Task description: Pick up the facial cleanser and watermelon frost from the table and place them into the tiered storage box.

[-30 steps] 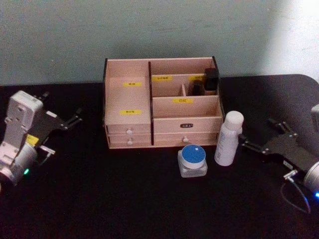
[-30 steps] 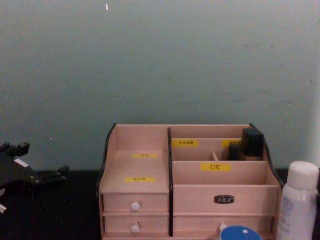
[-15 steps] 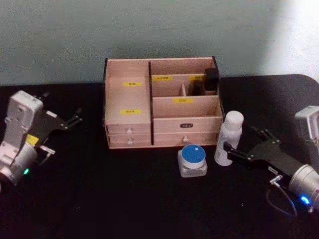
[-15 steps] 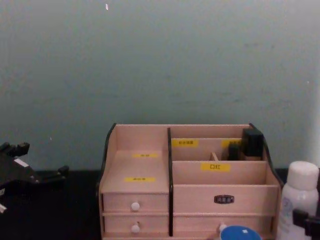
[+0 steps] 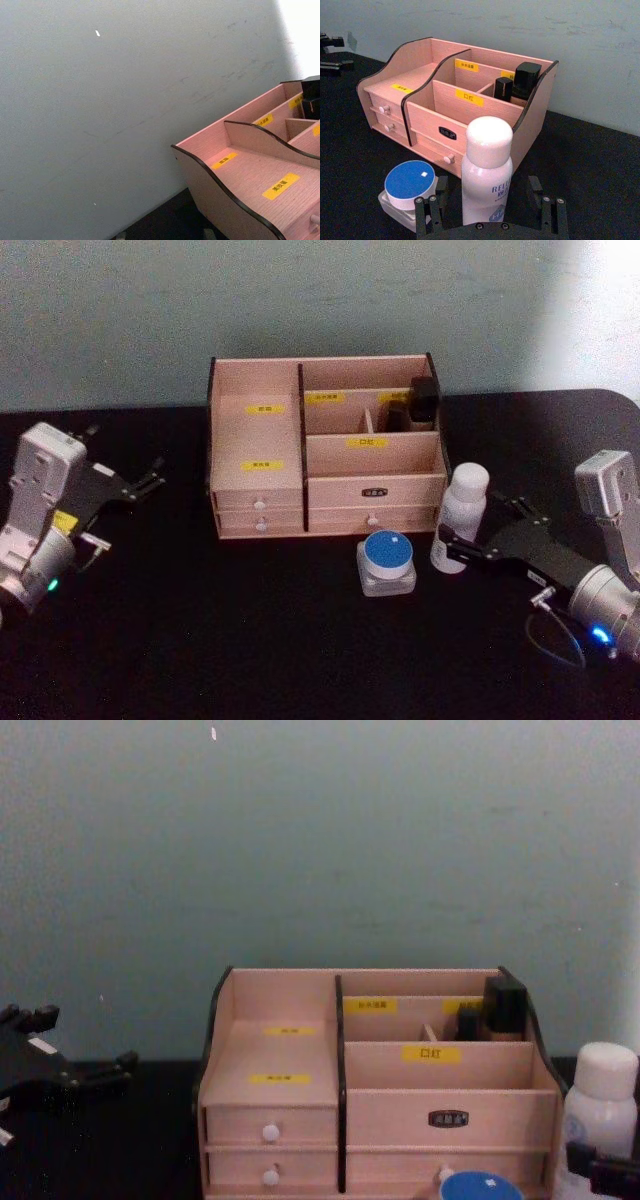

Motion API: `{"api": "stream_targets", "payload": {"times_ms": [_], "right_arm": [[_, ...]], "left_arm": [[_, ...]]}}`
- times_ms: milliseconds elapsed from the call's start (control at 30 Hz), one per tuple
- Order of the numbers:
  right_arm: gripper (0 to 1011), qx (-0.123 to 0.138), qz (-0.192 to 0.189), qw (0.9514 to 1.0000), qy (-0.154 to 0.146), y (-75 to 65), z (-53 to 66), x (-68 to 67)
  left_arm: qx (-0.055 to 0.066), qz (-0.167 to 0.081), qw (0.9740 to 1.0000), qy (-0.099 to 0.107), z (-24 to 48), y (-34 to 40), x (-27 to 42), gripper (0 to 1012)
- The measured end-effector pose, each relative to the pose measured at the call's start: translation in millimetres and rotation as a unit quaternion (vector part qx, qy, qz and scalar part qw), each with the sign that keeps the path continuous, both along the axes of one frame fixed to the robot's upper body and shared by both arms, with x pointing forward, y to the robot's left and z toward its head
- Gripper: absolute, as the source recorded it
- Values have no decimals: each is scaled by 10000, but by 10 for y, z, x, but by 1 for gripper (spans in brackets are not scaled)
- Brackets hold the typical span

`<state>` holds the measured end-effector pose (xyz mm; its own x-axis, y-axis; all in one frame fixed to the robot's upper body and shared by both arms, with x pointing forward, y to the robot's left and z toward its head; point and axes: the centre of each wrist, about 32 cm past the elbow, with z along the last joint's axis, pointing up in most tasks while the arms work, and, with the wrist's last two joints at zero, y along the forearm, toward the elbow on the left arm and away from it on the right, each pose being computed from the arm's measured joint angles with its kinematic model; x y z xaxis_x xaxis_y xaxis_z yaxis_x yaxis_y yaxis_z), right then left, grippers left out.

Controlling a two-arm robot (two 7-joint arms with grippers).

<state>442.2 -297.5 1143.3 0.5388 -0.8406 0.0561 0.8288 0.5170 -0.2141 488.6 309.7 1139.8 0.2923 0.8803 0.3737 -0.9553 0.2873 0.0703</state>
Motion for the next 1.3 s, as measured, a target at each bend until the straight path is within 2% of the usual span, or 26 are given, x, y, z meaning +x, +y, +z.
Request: {"api": "stream_targets", "payload": {"times_ms": [700,1300], "right_arm": [[1003,49,22,10000,-16,19,-5,84],[1003,48,23,10000,3,18,-6,83]], "left_arm": [[0,0,10000,0,0,0,0,1001],[0,0,10000,0,0,0,0,1001]]}}
